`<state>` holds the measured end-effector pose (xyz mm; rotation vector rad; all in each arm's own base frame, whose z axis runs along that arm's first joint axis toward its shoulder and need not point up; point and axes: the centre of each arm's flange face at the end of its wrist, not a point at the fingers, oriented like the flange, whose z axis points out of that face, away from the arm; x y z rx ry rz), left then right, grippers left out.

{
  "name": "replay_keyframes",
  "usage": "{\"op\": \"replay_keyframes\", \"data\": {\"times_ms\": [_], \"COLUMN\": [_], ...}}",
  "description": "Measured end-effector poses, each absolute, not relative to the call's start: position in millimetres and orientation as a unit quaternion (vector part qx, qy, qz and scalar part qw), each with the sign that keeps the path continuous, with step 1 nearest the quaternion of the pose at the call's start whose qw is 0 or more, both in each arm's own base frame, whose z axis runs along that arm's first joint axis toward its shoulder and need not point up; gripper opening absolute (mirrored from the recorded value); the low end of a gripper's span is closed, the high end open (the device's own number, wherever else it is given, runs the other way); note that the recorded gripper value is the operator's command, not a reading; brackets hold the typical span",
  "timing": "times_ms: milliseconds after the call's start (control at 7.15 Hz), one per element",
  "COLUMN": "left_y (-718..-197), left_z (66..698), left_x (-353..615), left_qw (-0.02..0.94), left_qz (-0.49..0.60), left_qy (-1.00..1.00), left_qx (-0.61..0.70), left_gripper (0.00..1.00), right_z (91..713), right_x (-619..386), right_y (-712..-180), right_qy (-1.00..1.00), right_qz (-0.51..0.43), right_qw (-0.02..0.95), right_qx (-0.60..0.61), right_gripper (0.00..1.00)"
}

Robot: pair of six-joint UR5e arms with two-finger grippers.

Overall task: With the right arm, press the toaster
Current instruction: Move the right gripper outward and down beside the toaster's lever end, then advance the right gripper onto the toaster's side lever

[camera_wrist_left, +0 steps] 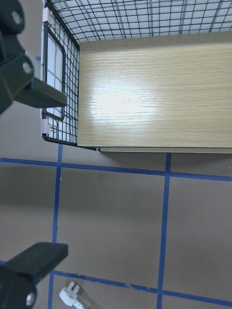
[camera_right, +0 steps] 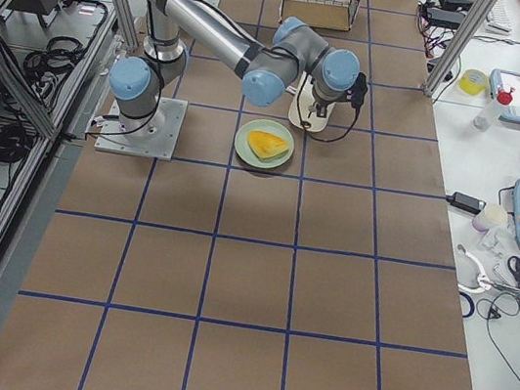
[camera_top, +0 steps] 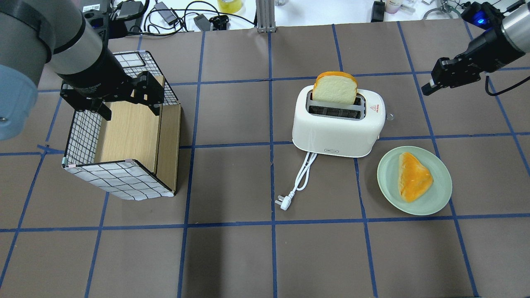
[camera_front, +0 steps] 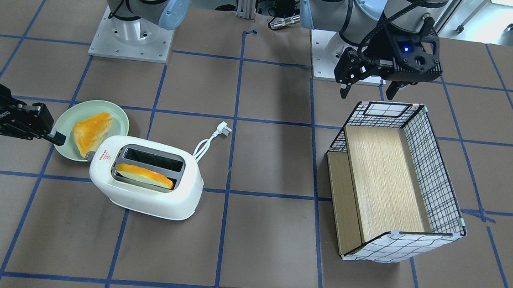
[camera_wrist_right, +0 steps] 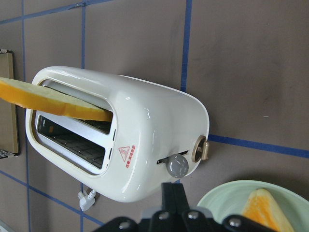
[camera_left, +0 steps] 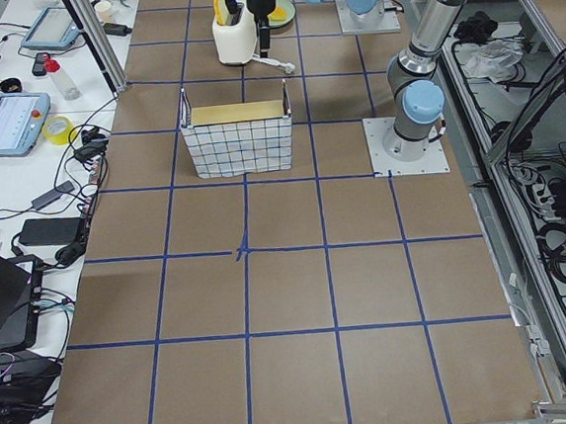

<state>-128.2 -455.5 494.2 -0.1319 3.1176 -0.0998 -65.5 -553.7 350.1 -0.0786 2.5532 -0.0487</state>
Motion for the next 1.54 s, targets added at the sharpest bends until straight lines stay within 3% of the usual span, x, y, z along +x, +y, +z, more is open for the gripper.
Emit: {"op": "replay_keyframes", "data": {"times_ms": [699, 1538], "left_y": [-456, -455], "left_z": [494, 494], "left_x": [-128, -128], "left_qw": [0.010, 0.010], "left_qz": [-0.032, -0.032], "left_qy": [0.999, 0.999], "left_qx": [-0.042, -0.042], "left_gripper": [1.00, 1.00], "right_z": [323, 292], "right_x": [-68, -39], "right_y": [-575, -562], "right_qy": [0.950, 0.947], "right_qz": [-0.045, 0.011], "right_qw": [0.309, 0.319], "right_qx": [-0.008, 0.040], "right_gripper": [0.09, 0.09]}}
